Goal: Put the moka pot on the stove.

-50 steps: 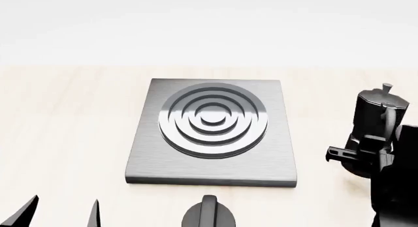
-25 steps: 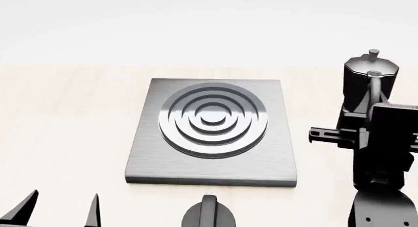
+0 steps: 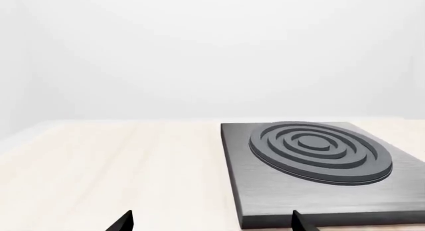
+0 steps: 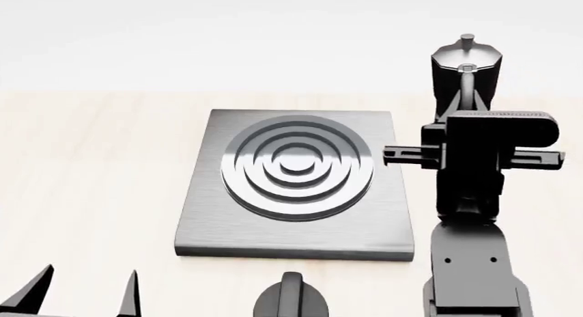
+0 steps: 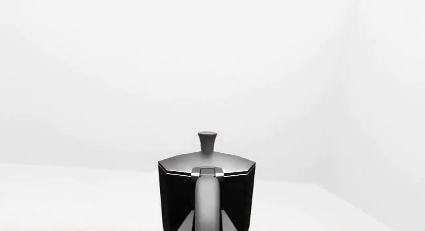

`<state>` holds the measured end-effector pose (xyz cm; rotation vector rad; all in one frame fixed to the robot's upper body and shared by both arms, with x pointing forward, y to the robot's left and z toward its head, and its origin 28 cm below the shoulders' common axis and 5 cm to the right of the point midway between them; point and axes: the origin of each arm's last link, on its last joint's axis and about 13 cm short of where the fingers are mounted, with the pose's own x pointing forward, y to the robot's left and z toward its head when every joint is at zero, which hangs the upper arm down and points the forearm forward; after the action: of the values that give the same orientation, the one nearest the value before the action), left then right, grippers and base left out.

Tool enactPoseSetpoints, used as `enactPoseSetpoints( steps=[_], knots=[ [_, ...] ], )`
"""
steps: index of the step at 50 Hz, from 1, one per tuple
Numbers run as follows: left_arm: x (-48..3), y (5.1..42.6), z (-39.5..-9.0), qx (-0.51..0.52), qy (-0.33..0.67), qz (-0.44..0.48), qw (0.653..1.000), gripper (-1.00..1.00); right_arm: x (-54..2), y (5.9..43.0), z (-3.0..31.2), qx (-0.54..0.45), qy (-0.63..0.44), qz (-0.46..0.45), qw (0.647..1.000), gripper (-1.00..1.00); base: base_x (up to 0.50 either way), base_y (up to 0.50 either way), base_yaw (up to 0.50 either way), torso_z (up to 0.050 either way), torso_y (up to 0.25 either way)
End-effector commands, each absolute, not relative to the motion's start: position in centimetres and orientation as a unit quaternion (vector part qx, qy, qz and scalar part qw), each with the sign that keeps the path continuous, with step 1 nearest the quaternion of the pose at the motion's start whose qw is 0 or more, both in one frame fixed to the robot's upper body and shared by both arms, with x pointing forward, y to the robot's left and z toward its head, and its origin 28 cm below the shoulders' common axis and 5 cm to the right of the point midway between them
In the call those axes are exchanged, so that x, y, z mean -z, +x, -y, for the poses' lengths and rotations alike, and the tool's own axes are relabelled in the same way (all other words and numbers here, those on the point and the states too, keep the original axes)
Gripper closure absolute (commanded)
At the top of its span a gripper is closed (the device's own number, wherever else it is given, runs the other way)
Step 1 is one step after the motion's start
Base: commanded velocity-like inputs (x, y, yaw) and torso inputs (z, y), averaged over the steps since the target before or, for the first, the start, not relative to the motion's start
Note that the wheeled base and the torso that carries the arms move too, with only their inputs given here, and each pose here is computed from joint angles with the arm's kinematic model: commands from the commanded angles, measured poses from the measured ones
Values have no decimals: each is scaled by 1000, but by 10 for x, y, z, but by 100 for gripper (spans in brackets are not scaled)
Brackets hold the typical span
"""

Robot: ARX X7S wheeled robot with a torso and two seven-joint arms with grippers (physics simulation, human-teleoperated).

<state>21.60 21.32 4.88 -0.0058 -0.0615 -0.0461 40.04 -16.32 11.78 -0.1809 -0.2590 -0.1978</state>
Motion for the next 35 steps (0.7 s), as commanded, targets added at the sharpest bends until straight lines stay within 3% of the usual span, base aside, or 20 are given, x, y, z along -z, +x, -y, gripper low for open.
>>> enactPoseSetpoints(
  steps=[1,35],
  knots=[
    [-50,214,-214,26,-6,36,999,-100,-145,414,149,70,-106,175,976,100,0,0,0,0,10],
    [-49,214,-213,25,-5,33,999,-100,-154,422,103,-15,-26,162,986,100,0,0,0,0,1]
  ],
)
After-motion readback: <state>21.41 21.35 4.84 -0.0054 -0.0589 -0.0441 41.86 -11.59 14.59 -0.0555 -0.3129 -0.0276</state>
